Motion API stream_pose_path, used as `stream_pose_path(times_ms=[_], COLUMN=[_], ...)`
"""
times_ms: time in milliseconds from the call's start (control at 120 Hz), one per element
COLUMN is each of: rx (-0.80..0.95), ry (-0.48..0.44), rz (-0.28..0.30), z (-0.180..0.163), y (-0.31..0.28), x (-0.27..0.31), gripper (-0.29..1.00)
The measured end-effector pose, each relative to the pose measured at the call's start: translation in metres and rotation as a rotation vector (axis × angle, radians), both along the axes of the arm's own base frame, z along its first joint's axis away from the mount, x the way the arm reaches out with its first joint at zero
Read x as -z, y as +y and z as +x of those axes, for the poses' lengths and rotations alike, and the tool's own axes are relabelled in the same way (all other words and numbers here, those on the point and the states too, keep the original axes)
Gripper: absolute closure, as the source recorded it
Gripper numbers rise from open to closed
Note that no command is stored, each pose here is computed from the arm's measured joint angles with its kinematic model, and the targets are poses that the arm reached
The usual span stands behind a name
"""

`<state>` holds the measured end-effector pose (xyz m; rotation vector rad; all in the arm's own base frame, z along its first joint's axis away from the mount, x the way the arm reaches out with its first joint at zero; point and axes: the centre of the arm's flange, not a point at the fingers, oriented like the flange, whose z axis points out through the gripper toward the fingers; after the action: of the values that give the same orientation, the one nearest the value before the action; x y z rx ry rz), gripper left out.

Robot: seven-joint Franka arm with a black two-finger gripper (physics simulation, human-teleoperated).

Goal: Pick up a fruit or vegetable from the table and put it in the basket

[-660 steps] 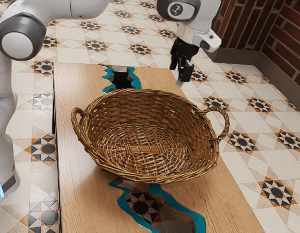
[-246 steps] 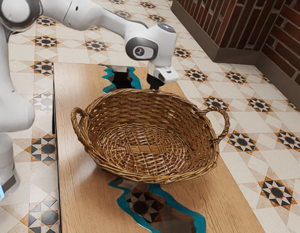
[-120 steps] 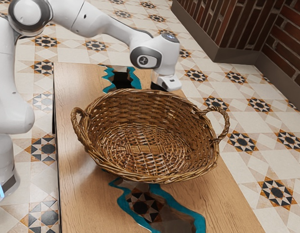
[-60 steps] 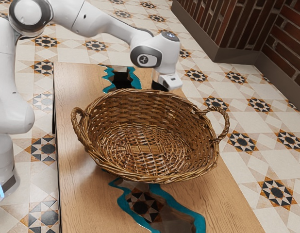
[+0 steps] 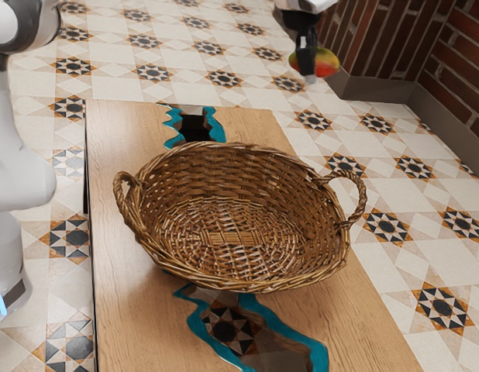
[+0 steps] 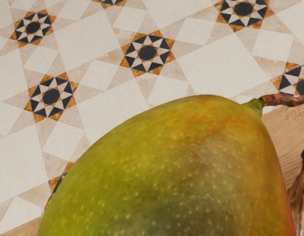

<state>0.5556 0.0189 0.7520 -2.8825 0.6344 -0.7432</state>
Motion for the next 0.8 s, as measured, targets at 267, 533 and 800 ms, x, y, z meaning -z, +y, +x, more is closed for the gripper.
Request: stream_pose_path(times_ms=[267, 533, 800], rx=[0.339, 0.389, 0.375], ry=[0.210, 0.553, 0.620], rz=[-0.171, -0.160, -0.163], z=[-0.101, -0.144, -0.145], y=[-0.171, -0.174, -0.166], x=[-0.035, 0.052, 0.065], gripper=[0.32, 0.33, 0.06])
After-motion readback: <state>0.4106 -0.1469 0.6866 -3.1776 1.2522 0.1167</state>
